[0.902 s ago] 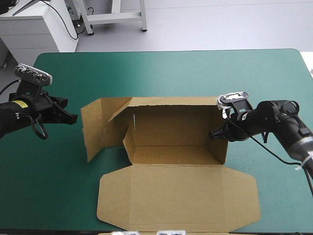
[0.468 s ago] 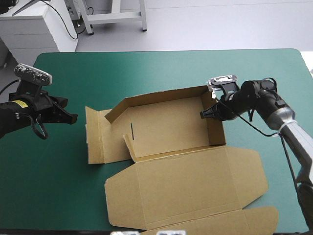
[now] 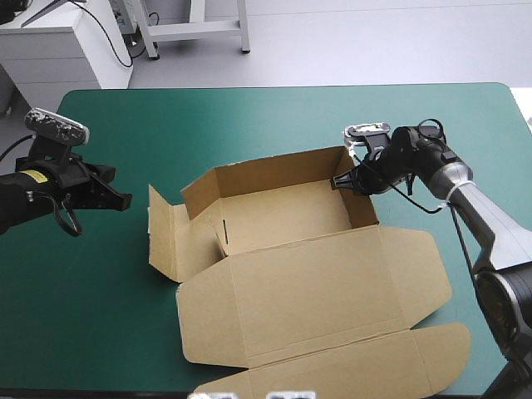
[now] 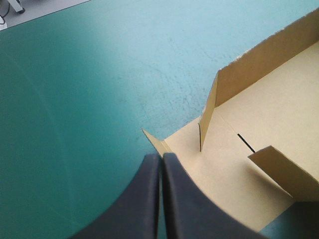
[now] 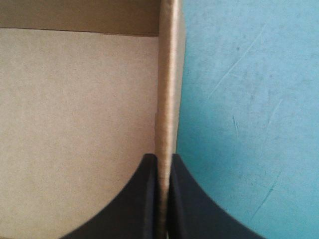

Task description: Fold the box

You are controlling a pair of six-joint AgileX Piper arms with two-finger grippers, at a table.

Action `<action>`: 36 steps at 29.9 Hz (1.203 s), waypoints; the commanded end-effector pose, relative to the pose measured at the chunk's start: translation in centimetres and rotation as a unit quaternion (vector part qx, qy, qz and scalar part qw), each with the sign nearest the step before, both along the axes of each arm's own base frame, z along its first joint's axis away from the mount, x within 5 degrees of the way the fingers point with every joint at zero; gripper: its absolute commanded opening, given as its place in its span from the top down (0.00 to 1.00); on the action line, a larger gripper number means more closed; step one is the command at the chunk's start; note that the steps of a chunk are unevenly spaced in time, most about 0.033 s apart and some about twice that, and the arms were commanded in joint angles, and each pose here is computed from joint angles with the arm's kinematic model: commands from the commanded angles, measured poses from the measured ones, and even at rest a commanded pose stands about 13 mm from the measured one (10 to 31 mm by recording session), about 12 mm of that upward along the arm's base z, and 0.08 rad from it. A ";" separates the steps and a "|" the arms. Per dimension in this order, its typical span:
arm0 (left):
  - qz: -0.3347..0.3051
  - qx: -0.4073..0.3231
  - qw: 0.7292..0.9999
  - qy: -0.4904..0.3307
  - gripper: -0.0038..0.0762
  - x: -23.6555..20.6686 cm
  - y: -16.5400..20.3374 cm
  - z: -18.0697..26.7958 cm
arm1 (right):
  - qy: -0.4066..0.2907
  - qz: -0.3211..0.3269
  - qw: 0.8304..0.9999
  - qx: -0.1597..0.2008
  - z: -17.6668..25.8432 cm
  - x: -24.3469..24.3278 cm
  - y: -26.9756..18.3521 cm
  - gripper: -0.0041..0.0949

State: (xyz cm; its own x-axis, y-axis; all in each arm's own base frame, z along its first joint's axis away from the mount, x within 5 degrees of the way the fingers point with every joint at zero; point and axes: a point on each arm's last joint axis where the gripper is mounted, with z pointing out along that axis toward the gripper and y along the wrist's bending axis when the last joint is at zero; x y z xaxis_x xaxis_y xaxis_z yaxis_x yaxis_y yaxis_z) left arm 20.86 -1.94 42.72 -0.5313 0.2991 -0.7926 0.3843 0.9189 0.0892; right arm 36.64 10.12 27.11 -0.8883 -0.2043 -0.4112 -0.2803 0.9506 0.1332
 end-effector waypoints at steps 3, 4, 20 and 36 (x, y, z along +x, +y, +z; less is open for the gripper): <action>0.008 -0.017 0.999 -0.050 0.94 -0.3 -0.1 1.7 | 0.029 0.016 0.999 -0.021 0.3 -0.8 -0.2 0.97; 0.008 -0.017 0.999 -0.050 0.94 -0.3 -0.1 1.7 | 0.028 0.017 0.999 -0.022 0.3 -0.8 -0.2 0.97; 0.008 -0.017 0.999 -0.048 0.94 -0.2 -0.1 1.6 | 0.012 0.034 0.999 -0.024 6.5 -1.3 -0.3 0.23; 0.007 -0.020 0.999 -0.045 0.94 0.0 -0.1 1.5 | 0.012 0.008 1.000 -0.025 8.2 -2.7 -0.9 0.23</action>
State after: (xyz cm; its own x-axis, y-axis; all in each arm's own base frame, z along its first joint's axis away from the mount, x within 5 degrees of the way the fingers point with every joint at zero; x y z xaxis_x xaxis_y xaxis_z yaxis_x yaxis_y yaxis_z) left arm 21.07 -1.93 42.61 -0.5344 0.2984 -0.7908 0.3838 0.9192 0.0875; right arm 34.86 9.38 33.41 -0.9087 -0.2446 -0.3384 -0.2890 0.9534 0.0867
